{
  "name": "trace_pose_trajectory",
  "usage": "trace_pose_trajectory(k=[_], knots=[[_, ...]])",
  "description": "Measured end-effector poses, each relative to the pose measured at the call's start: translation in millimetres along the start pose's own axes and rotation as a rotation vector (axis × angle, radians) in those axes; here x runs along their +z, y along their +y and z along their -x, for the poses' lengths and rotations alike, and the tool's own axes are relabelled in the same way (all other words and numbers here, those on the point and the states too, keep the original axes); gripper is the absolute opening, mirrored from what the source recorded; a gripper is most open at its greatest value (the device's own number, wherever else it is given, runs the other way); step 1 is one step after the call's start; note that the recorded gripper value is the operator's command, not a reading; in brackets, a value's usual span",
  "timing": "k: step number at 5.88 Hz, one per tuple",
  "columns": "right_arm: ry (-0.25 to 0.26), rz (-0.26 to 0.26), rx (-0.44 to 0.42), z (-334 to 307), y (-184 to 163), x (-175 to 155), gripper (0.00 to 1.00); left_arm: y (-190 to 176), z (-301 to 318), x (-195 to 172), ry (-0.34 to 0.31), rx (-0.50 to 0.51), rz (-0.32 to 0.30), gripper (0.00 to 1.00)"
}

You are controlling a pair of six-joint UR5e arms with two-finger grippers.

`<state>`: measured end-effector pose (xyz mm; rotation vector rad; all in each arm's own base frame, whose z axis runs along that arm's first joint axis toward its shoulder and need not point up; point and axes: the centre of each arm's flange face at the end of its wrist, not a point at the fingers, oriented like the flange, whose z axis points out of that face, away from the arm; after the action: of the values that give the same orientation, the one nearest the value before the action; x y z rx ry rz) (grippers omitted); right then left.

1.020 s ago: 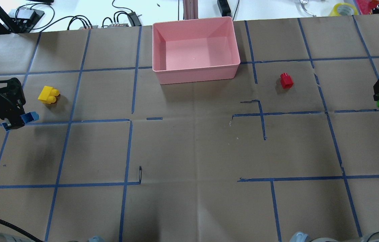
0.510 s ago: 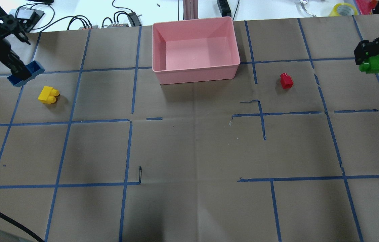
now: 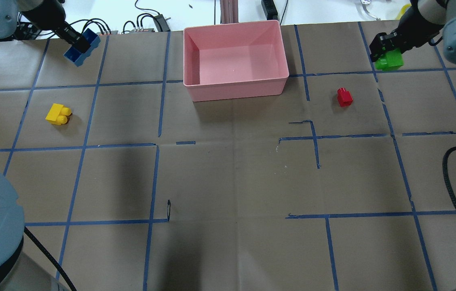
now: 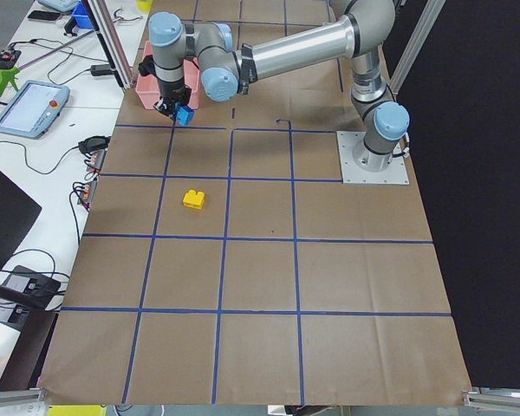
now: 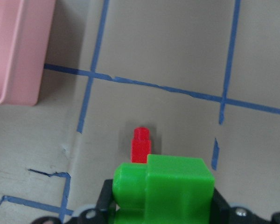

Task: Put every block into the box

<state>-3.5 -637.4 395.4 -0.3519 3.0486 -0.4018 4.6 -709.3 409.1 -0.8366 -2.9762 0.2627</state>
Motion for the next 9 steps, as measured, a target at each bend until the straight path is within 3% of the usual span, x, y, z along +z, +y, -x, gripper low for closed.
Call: trace_pose_trajectory(k=[2,5,6,7,9], knots=[[-0.079,-0.044,-0.058,33.9,-40.5,14.0,0.06,-60.4,-57.6,16.0,0.023,-0.249,-0.011,0.02],[-0.243,-0.06,-0.044,68.8,-71.5,60.3,0.06,-151.1,-161.7,85.7,0.058,-0.48,0.0,0.06],[-0.274,-0.059,-0.047,79.7,-80.8,72.7,0.06,-165.7,-180.2,114.8,0.063,-0.516,-0.004,0.39],[-0.291,-0.055,-0.045,92.9,-90.2,82.6,0.06,-171.4,-188.0,132.7,0.062,-0.532,-0.006,0.96],[-0.352,-0.054,-0.002,132.9,-109.6,96.1,0.06,-172.4,-189.8,136.3,0.055,-0.541,-0.009,1.0]])
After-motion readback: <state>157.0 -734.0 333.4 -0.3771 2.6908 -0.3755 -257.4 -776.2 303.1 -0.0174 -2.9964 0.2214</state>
